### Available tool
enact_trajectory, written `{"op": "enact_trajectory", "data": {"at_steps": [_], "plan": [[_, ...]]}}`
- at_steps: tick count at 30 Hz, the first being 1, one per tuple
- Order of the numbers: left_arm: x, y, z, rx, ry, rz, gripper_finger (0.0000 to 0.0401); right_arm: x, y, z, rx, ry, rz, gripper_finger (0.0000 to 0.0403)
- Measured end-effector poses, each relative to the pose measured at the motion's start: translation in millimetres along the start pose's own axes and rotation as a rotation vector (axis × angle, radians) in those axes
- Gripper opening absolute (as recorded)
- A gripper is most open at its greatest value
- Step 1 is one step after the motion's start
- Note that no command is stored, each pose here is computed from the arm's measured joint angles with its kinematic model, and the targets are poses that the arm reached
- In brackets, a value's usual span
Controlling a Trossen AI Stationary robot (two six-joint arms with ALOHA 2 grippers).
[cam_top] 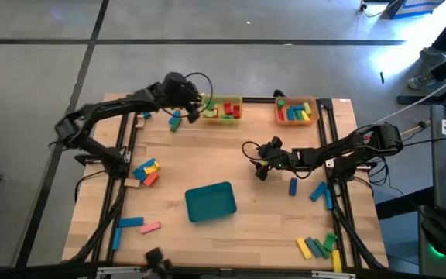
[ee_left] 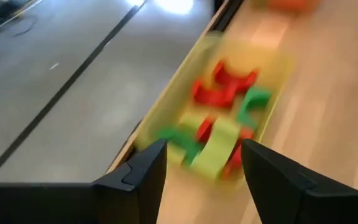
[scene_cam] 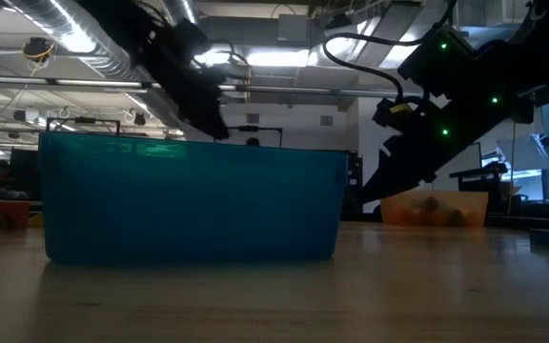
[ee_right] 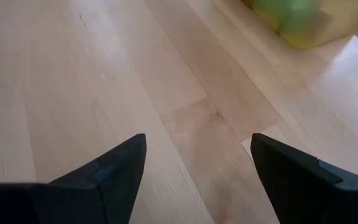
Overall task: Sort blocks by size
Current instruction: Put the blue arch block into the yellow bin
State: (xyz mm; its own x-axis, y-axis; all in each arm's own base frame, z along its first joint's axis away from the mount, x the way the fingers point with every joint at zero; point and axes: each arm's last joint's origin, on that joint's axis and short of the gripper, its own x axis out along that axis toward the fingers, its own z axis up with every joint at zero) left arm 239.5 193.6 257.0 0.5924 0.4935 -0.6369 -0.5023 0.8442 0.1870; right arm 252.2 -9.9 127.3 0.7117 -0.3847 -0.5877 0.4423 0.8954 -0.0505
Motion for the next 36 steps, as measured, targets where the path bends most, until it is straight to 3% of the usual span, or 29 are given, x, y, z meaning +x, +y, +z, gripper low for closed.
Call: {"op": "enact_trajectory", "data": {"at_steps": [5, 9, 13, 25, 36], "plan": [[-33.1, 6.9, -10.0, -0.066, 0.139, 0.198, 0.0189, -0.1, 0.2, -0.1, -0.001, 0.000, 0.001, 0.0292], [-35.6, 15.3, -25.4, -0.122, 0.293, 0.317, 0.0189, -0.1, 0.2, -0.1, -0.001, 0.000, 0.001, 0.0292], [-21.2, 24.1, -41.5, -0.158, 0.434, 0.335, 0.0189, -0.1, 0.2, -0.1, -0.001, 0.000, 0.001, 0.0292], [28.2, 55.2, -96.0, -0.100, 0.858, 0.475, 0.0189, -0.1, 0.2, 0.1, -0.001, 0.000, 0.001, 0.0292], [49.9, 65.6, -125.9, -0.078, 1.031, 0.453, 0.0189, -0.1, 0.1, -0.6, -0.004, 0.006, -0.001, 0.0292]]}}
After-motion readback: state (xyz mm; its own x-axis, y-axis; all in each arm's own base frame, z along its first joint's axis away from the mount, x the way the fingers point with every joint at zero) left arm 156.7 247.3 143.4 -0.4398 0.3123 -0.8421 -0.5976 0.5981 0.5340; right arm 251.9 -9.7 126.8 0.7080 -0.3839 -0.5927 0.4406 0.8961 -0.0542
